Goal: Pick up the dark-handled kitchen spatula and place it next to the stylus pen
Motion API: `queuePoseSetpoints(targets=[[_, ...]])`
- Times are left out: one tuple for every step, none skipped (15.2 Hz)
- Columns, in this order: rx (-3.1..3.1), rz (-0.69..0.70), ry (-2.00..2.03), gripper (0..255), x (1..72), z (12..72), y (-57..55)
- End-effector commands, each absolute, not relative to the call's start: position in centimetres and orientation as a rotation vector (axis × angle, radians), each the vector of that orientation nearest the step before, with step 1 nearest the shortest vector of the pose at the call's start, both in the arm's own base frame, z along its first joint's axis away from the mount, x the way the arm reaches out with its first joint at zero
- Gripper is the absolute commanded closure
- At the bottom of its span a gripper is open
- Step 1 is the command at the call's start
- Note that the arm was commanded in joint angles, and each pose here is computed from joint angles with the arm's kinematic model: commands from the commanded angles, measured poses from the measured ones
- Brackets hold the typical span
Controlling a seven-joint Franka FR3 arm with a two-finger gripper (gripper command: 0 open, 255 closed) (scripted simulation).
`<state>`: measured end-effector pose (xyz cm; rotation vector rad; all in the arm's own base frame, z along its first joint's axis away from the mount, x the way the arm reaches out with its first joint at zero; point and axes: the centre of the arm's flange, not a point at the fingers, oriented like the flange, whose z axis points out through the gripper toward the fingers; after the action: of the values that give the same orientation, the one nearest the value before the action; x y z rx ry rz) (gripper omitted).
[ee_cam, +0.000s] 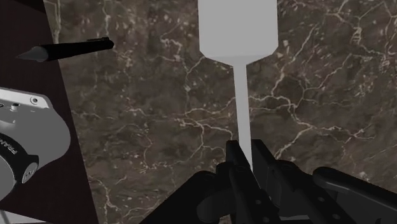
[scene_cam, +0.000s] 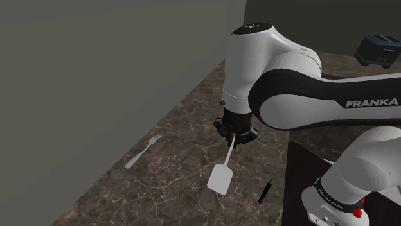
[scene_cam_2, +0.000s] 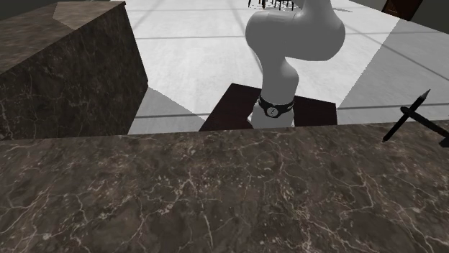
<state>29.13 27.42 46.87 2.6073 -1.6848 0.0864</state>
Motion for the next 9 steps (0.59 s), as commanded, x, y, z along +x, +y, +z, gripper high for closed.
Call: queuePoseSetpoints(targets=[[2.608, 0.087, -1.685, 255, 29.1, 45.8, 27.3], [2.608, 0.087, -1.685, 255, 29.1, 45.3, 27.3], [2.608, 0.087, -1.685, 255, 29.1, 44.8, 27.3], [2.608, 0.087, -1.685, 255, 29.1, 44.3, 27.3], [2.608, 0.087, -1.685, 255, 29.1, 43.7, 27.3], [2.608, 0.087, -1.685, 255, 29.1, 43.2, 27.3], [2.608, 0.087, -1.685, 255, 29.1, 42.7, 27.3], [2.608, 0.087, -1.685, 255, 29.1, 42.1, 27.3], [2.608, 0.087, -1.685, 255, 29.1, 41.6, 27.3]])
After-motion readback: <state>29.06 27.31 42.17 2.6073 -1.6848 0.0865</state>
